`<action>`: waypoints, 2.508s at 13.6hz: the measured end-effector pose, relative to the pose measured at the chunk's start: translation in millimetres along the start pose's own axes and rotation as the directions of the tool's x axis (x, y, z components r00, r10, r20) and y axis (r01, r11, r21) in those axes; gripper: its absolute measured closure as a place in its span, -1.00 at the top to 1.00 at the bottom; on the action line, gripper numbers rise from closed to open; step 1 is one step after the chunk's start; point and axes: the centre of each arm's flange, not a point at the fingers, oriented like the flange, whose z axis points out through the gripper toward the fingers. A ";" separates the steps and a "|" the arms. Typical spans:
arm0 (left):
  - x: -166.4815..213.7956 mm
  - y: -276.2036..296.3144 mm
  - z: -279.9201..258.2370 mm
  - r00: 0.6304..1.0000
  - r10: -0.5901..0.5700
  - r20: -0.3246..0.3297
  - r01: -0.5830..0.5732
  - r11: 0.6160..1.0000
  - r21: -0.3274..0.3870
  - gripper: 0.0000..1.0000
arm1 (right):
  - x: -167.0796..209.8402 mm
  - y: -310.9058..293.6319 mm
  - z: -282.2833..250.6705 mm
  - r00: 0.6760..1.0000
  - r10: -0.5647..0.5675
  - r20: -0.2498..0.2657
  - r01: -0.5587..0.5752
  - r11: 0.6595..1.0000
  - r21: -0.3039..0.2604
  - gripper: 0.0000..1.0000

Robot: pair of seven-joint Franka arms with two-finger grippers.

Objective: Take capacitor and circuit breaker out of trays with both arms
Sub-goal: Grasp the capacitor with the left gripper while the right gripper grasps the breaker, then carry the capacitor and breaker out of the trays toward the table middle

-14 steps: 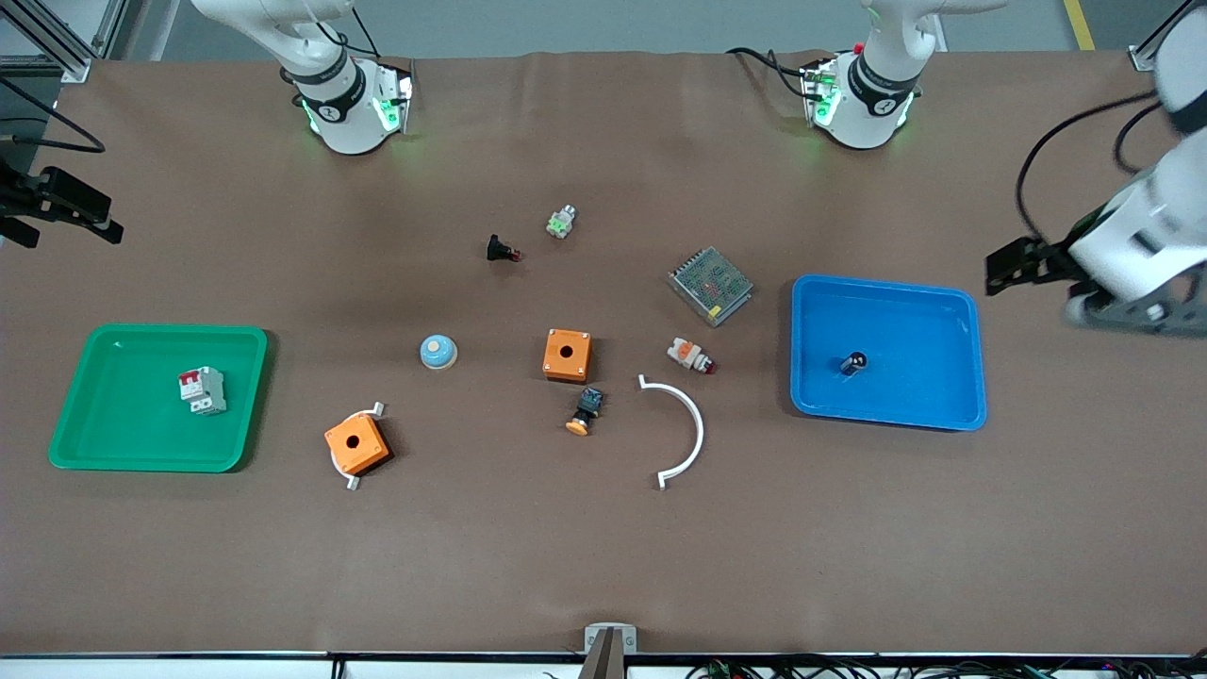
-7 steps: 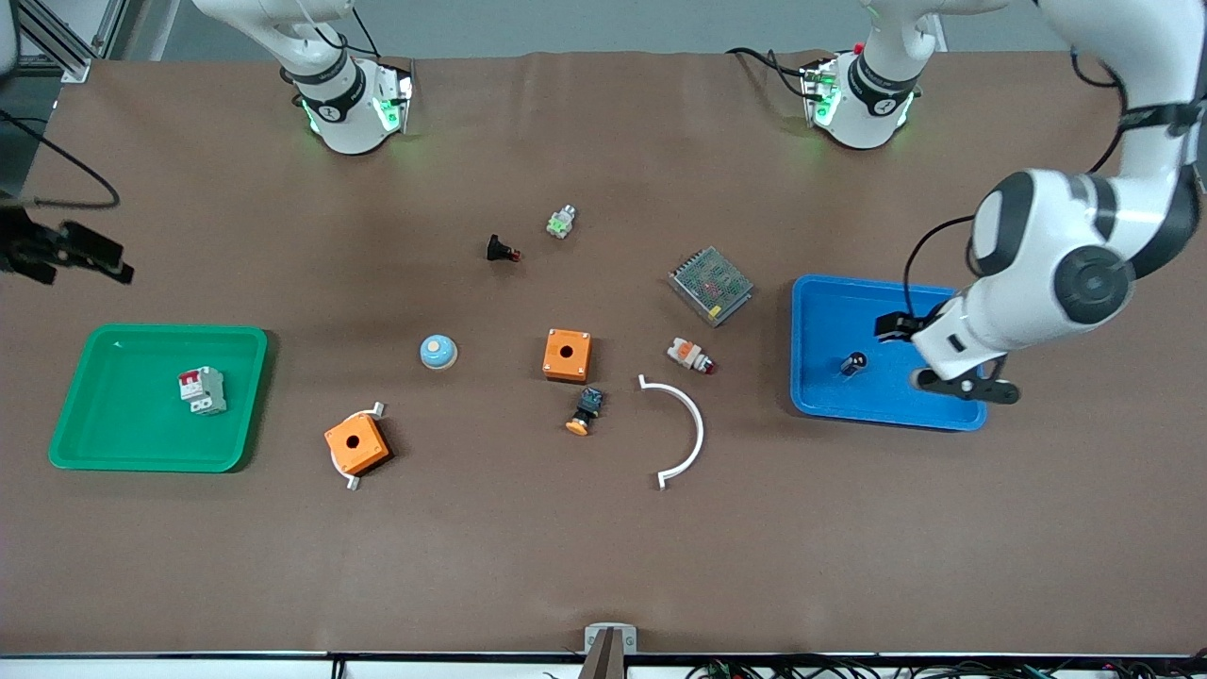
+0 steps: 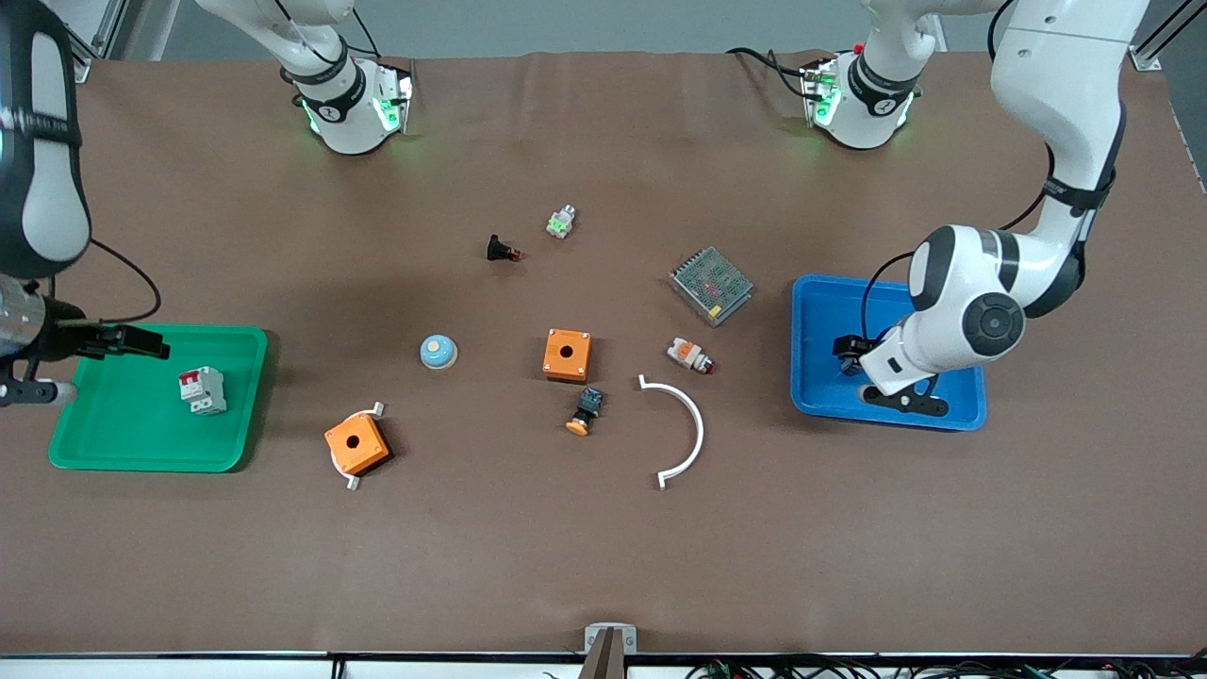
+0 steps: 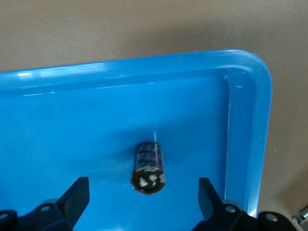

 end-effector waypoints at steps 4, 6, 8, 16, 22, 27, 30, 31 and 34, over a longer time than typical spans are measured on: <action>1.1 7.5 9.4 1.000 0.013 0.006 -0.013 1.000 0.000 0.82 | 16.8 7.4 54.3 0.999 -0.022 0.026 0.023 1.000 -0.003 1.00; 0.7 7.2 12.8 1.000 0.015 0.012 -0.015 1.000 0.002 0.44 | 22.9 8.0 75.7 0.999 -0.041 0.032 0.041 0.999 -0.005 1.00; 0.5 6.3 16.1 1.000 0.019 0.018 -0.019 1.000 0.007 0.35 | 27.9 9.0 94.2 0.997 -0.069 0.033 0.070 0.998 -0.008 1.00; 8.8 5.3 4.6 1.000 0.020 -0.012 -0.020 1.000 0.012 -0.31 | 32.3 14.8 135.3 0.983 -0.172 0.063 0.172 0.985 -0.001 0.95; 55.8 73.7 -93.0 0.985 -0.080 -0.154 0.078 0.997 -0.019 -0.31 | 34.1 21.7 155.1 0.972 -0.219 0.082 0.223 0.974 -0.038 0.69; 85.1 181.6 -110.5 0.958 -0.208 -0.197 0.186 0.974 -0.127 -0.31 | 31.8 33.2 170.9 0.965 -0.244 0.094 0.248 0.968 -0.030 -0.07; 102.8 233.7 -94.4 0.943 -0.267 -0.197 0.237 0.957 -0.165 -0.31 | 32.7 31.3 169.9 0.963 -0.252 0.097 0.255 0.966 -0.028 -0.20; 106.6 252.2 -87.0 0.937 -0.281 -0.208 0.246 0.952 -0.181 -0.31 | 33.9 27.8 167.4 0.961 -0.257 0.100 0.261 0.965 -0.024 -0.20; 111.8 298.4 -54.2 0.916 -0.312 -0.253 0.254 0.938 -0.235 -0.31 | 42.1 -1.6 123.0 0.955 -0.285 0.083 0.288 0.957 -0.029 -0.20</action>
